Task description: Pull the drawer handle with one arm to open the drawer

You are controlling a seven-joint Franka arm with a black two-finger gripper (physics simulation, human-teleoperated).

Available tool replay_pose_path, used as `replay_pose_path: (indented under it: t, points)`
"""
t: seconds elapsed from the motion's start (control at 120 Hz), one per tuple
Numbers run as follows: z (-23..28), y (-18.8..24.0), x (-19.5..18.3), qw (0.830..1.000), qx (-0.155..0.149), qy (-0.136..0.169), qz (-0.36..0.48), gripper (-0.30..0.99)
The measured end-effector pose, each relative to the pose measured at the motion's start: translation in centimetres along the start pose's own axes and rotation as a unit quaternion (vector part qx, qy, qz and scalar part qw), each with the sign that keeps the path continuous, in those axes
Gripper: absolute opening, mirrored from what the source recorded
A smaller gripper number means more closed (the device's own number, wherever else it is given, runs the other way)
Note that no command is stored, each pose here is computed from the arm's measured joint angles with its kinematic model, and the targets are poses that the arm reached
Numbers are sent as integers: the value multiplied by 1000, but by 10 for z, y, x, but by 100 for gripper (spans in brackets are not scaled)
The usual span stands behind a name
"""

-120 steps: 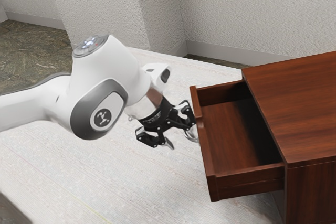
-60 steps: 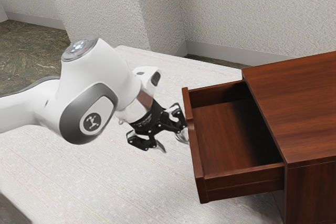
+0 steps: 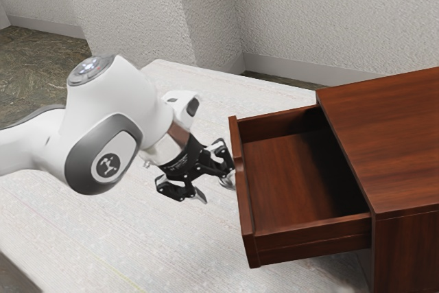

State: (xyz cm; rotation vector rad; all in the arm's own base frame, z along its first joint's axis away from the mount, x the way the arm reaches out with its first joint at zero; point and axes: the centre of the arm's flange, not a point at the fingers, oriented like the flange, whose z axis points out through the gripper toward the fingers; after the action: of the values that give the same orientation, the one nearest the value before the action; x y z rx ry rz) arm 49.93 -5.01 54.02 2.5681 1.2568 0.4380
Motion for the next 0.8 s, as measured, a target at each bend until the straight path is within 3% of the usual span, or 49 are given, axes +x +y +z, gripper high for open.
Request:
replay_pose_path:
  t: [0.8]
  points:
    - [-12, 6, -1, 1000, -21, 17, 8, 34]
